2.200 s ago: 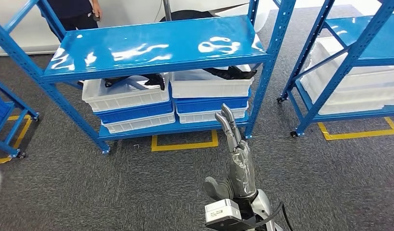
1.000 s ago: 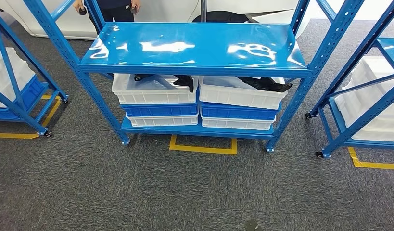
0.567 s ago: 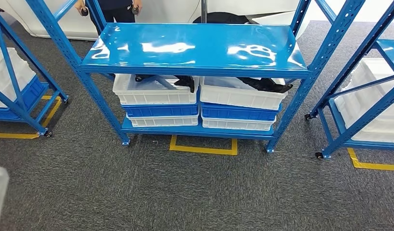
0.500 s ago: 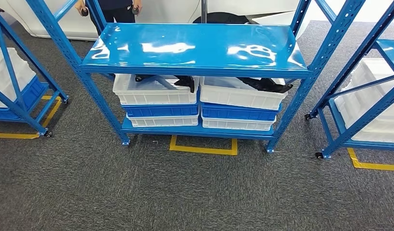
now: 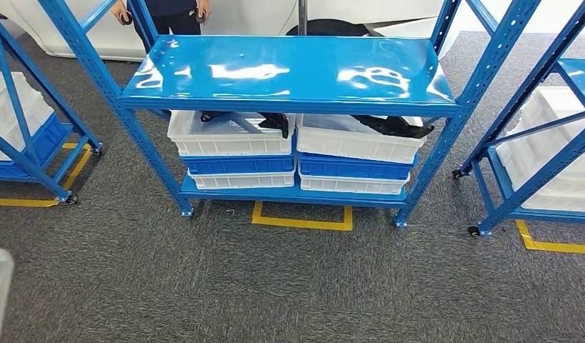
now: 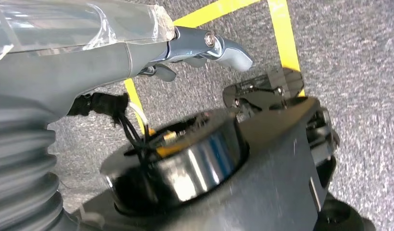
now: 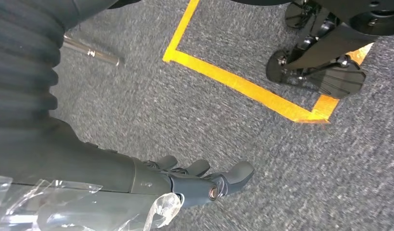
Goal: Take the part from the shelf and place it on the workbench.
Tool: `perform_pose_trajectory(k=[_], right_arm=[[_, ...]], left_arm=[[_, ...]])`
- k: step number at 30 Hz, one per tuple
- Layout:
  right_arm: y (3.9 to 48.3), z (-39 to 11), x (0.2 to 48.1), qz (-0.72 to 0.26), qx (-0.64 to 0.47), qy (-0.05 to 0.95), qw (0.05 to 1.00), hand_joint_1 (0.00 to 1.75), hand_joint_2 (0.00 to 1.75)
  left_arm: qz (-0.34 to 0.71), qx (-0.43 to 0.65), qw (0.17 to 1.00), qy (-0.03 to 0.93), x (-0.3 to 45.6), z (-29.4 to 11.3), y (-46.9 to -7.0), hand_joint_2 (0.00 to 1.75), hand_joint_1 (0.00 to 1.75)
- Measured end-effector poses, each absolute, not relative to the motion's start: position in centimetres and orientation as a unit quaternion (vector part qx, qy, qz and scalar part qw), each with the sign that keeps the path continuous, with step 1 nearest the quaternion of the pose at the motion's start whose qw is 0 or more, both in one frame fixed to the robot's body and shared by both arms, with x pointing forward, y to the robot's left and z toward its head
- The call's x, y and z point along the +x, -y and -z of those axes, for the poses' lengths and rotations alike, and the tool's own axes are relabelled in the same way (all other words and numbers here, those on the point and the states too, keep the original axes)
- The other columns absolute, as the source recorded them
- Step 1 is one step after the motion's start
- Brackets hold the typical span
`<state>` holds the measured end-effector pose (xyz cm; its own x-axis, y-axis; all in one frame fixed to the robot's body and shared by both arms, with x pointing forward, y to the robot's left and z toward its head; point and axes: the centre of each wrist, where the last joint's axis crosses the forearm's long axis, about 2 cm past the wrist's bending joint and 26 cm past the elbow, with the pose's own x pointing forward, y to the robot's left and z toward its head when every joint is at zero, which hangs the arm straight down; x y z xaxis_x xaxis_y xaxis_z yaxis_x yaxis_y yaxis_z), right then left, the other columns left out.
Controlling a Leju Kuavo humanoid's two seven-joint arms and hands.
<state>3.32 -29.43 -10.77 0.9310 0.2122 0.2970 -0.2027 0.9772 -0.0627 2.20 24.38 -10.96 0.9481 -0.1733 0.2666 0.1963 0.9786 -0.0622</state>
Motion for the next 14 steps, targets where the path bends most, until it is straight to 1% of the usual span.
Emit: perform_pose_trajectory(k=[1, 4, 5, 9, 14], right_arm=[[29.5, 10.8, 3.1, -0.102, -0.014, 0.151, 0.983, 0.0, 1.31], [29.6, 10.8, 2.5, -0.089, -0.007, 0.146, 0.985, 0.0, 0.0], [29.6, 10.9, 2.2, -0.086, -0.005, 0.144, 0.986, 0.0, 0.0], [29.7, 10.9, 1.7, -0.073, -0.001, 0.14, 0.988, 0.0, 0.0], [29.8, 10.9, 1.5, -0.056, -0.001, 0.139, 0.989, 0.0, 0.0]], left_arm=[[0.092, -0.042, 0.986, 0.131, 2.1, 11.0, -24.7, 1.75, 0.0], [0.089, -0.033, 0.988, 0.122, 1.4, 11.1, -25.7, 0.44, 0.0], [0.089, -0.031, 0.989, 0.118, 1.0, 11.1, -26.1, 0.0, 0.0], [0.08, -0.023, 0.991, 0.109, 0.0, 11.2, -27.2, 0.0, 0.0], [0.056, -0.016, 0.992, 0.11, 0.0, 11.2, -27.8, 0.0, 0.0]])
